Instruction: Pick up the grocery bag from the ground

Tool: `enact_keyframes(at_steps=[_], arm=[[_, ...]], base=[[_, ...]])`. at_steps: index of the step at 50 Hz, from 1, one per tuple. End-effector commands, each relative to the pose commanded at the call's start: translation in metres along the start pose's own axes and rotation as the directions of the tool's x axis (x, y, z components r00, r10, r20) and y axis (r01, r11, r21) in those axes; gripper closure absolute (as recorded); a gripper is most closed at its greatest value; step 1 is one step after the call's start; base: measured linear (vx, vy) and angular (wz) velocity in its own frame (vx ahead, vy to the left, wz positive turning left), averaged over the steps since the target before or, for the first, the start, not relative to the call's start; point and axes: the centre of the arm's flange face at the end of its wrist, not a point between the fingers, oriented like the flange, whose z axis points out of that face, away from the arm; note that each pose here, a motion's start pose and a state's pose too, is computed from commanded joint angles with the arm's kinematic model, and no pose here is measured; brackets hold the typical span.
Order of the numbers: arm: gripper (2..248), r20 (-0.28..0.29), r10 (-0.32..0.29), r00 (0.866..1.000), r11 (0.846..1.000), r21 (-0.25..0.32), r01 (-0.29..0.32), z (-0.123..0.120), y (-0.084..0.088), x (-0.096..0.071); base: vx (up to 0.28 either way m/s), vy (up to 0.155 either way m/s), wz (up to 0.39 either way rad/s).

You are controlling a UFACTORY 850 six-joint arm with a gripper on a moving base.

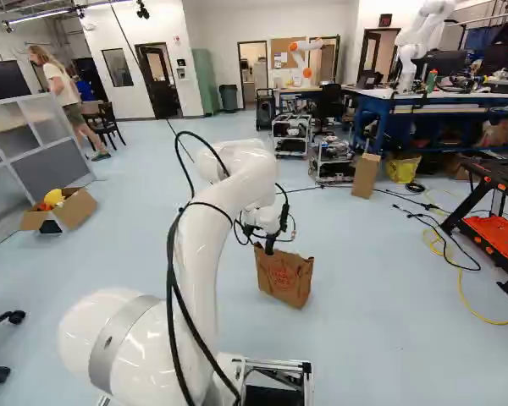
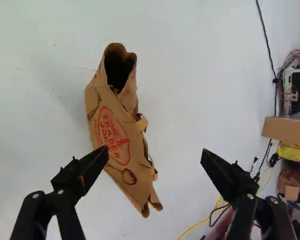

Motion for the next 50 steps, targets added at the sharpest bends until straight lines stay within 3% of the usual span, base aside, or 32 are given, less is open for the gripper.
enact_keyframes(at_steps=[20,50], arm=[[3,0.029,0.037,0.999,0.997,0.068,-0.038,0.043,0.006,-0.016],[3,0.048,0.068,0.996,0.993,0.097,-0.073,0.105,0.014,-0.04]], base=[[0.0,0.0,0.0],[0.0,0.0,0.0]])
